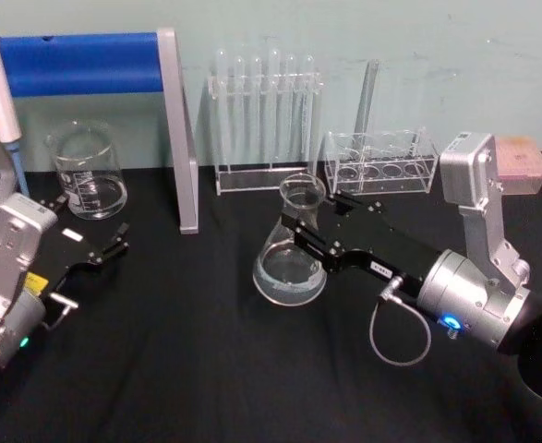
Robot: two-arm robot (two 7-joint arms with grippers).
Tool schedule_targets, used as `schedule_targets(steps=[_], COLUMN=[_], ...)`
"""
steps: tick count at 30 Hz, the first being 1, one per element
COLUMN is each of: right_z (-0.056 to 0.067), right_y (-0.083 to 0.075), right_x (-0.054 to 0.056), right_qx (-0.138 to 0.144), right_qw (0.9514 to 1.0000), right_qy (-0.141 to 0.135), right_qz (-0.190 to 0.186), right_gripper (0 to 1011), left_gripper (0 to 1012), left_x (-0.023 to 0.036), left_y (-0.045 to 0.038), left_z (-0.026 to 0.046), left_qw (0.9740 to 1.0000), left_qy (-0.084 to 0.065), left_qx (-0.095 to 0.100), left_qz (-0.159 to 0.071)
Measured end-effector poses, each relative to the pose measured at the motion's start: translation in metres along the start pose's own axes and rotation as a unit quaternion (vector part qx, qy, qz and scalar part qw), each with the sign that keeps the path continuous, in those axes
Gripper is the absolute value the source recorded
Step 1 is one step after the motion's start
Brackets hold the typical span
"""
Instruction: Grasp the erlenmeyer flask with one hand, shake it three times, then place it back.
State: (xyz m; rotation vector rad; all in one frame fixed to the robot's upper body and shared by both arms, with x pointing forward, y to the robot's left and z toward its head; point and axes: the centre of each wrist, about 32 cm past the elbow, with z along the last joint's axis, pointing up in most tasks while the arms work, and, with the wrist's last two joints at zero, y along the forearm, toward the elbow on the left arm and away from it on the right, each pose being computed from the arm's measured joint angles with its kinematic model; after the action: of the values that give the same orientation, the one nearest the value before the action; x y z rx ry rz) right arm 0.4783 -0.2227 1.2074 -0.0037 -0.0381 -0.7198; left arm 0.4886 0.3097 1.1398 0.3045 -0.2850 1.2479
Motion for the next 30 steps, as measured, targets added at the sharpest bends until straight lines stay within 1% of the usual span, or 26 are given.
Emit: schedule_targets(steps=[10, 30], right_z=[-0.005, -0.020], right_y=[-0.005, -0.010], right_x=[0.004, 0.013], right_qx=[-0.007, -0.025], right_qw=[1.0000, 0.9989], right_qy=[-0.003, -0.007], right_qz=[0.005, 0.038], right_gripper=[456, 456], left_gripper=[1001, 1001], left_x=[0.0000, 0.0000], left_y=[0.0000, 0.0000], left_z=[0.0000, 0.0000], left_qw=[1.0000, 1.0000], left_qy=[0.000, 0.000], left_qx=[0.000, 0.000], left_qz=[0.000, 0.000])
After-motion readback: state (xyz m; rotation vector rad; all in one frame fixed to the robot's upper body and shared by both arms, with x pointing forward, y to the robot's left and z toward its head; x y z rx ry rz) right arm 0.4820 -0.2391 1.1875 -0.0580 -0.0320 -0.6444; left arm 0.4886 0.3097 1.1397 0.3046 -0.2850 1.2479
